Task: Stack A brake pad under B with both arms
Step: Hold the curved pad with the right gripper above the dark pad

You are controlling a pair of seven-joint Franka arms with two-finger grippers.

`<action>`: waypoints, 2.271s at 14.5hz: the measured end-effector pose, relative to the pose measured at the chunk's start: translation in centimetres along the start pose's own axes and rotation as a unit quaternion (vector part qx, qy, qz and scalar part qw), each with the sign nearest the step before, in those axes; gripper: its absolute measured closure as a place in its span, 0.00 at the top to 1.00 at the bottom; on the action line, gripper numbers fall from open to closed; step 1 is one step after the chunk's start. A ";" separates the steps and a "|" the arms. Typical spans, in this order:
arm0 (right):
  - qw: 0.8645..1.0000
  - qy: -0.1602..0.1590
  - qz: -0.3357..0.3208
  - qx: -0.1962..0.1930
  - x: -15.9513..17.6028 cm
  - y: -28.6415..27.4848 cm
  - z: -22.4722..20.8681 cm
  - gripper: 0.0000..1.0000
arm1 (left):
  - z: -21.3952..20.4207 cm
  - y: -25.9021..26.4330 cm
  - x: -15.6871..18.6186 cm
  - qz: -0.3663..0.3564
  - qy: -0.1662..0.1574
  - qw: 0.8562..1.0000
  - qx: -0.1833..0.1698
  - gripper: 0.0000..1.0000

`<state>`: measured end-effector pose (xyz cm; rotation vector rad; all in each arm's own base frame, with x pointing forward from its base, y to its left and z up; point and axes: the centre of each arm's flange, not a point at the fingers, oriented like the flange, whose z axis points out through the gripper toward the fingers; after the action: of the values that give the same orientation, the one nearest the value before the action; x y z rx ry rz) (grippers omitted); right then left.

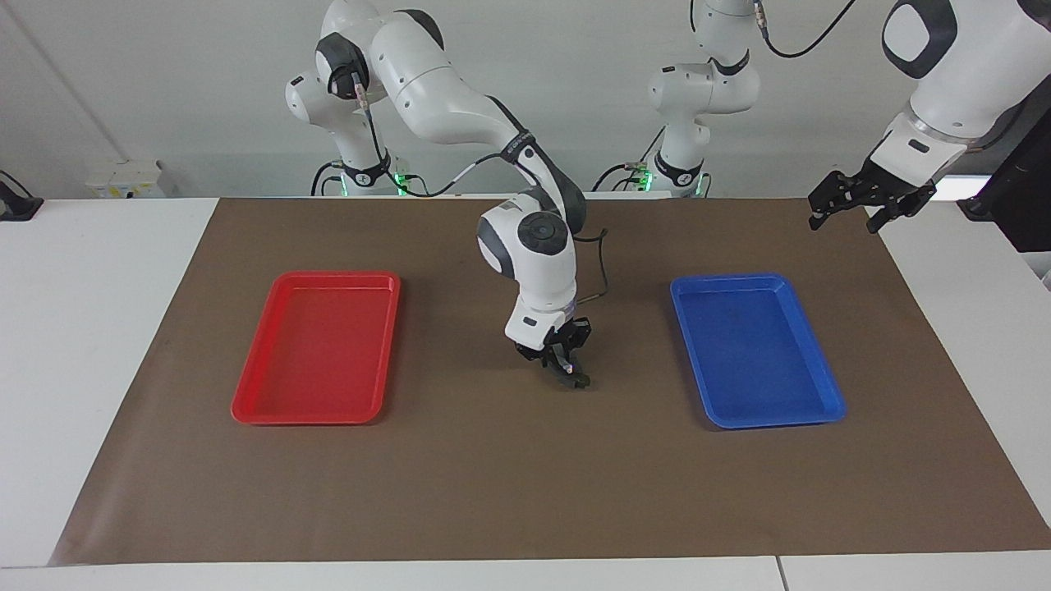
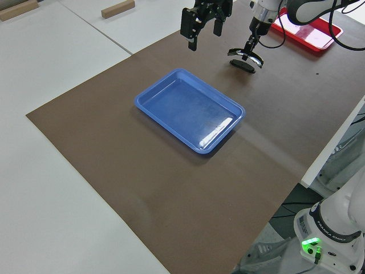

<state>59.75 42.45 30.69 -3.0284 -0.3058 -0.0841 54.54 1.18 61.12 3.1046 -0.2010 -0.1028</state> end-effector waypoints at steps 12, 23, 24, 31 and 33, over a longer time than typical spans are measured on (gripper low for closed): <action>1.000 0.009 -0.009 0.003 -0.1 -1.3 1.0 0.42 | 0.0 -0.1 -0.1 0.000 -0.003 1.000 0.000 1.00; 1.000 0.018 -0.007 -0.001 0.6 -0.7 0.4 0.42 | 0.0 -0.1 -0.1 0.000 -0.003 1.000 0.000 1.00; 1.000 0.019 -0.007 -0.001 0.6 -0.7 0.4 0.42 | 0.0 -0.1 -0.1 0.000 -0.003 1.000 0.000 1.00; 1.000 0.016 -0.009 -0.001 0.4 -0.9 0.8 0.50 | 0.0 -0.1 -0.1 0.000 -0.003 1.000 0.000 1.00; 1.000 0.017 -0.007 -0.001 0.4 -1.0 0.7 0.69 | 0.0 -0.1 -0.1 0.000 -0.003 1.000 0.000 1.00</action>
<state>59.96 43.56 30.11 -3.0235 -0.3248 -0.1367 54.46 1.33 61.09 3.1039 -0.2006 -0.1117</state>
